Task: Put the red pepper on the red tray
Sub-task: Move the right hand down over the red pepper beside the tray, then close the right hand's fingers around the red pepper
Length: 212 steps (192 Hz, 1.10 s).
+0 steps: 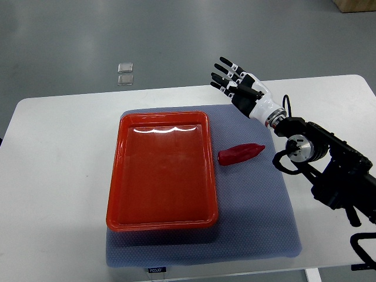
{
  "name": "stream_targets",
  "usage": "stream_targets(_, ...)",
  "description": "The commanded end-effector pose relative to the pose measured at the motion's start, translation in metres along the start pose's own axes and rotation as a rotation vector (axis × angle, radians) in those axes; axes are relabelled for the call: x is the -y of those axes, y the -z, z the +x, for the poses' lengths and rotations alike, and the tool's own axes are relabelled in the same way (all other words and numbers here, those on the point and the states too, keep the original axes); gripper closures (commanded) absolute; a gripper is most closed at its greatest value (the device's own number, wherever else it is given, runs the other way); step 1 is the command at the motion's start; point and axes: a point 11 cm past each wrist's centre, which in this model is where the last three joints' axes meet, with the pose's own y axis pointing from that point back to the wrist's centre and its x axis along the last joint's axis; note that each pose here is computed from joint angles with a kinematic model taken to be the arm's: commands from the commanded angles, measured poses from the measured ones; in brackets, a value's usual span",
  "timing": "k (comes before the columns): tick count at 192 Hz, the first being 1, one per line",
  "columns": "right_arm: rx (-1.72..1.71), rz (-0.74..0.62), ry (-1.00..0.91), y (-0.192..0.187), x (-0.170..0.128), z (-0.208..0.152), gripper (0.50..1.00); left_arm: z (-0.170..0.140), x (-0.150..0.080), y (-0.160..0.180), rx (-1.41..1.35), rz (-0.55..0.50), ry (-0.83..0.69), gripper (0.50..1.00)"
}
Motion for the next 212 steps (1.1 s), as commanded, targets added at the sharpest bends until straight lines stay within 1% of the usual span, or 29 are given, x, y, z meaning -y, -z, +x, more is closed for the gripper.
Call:
stream_targets(1, -0.204, -0.076, 0.118, 0.022, -0.002, 0.0, 0.587, 0.0, 0.0, 0.0, 0.0, 0.0, 0.001, 0.5)
stream_targets(11, -0.336, -0.13, 0.2, 0.035, 0.002, -0.009, 0.587, -0.001, 0.0, 0.0, 0.0, 0.0, 0.004, 0.5)
stream_targets(26, -0.568, -0.26, 0.313, 0.037, 0.0, -0.019, 0.587, -0.002, 0.0, 0.0, 0.0, -0.001, 0.005, 0.5)
stream_targets(31, -0.682, -0.318, 0.361, 0.035, 0.0, -0.025, 0.587, -0.002, 0.0, 0.0, 0.001, -0.001, 0.008, 0.5)
stream_targets(35, -0.72, -0.336, 0.379, 0.034, 0.0, -0.027, 0.587, -0.003, 0.0, 0.0, 0.001, -0.001, 0.011, 0.5)
stream_targets(46, -0.928, -0.452, 0.469, 0.018, -0.004, -0.035, 0.587, -0.005, 0.0, -0.001, 0.001, -0.002, 0.022, 0.5)
stream_targets(60, -1.102, -0.524, 0.499, 0.01, -0.006, -0.031, 0.587, -0.006, 0.0, -0.001, 0.002, -0.002, 0.027, 0.5)
stream_targets(87, -1.287, -0.588, 0.517, -0.007, -0.01, -0.023, 0.591, -0.005, 0.0, 0.0, 0.001, -0.001, 0.022, 0.5)
stream_targets(108, -1.347, -0.607, 0.487, -0.008, -0.012, -0.015, 0.591, -0.005, 0.0, 0.0, 0.001, 0.0, 0.024, 0.5)
stream_targets(148, -1.385, -0.662, 0.455, -0.008, -0.02, 0.002, 0.593, -0.004, 0.0, 0.003, 0.0, 0.005, 0.019, 0.5)
stream_targets(212, -1.389, -0.685, 0.486, -0.018, -0.026, 0.0, 0.597, -0.002, 0.0, 0.004, 0.0, 0.006, 0.013, 0.5)
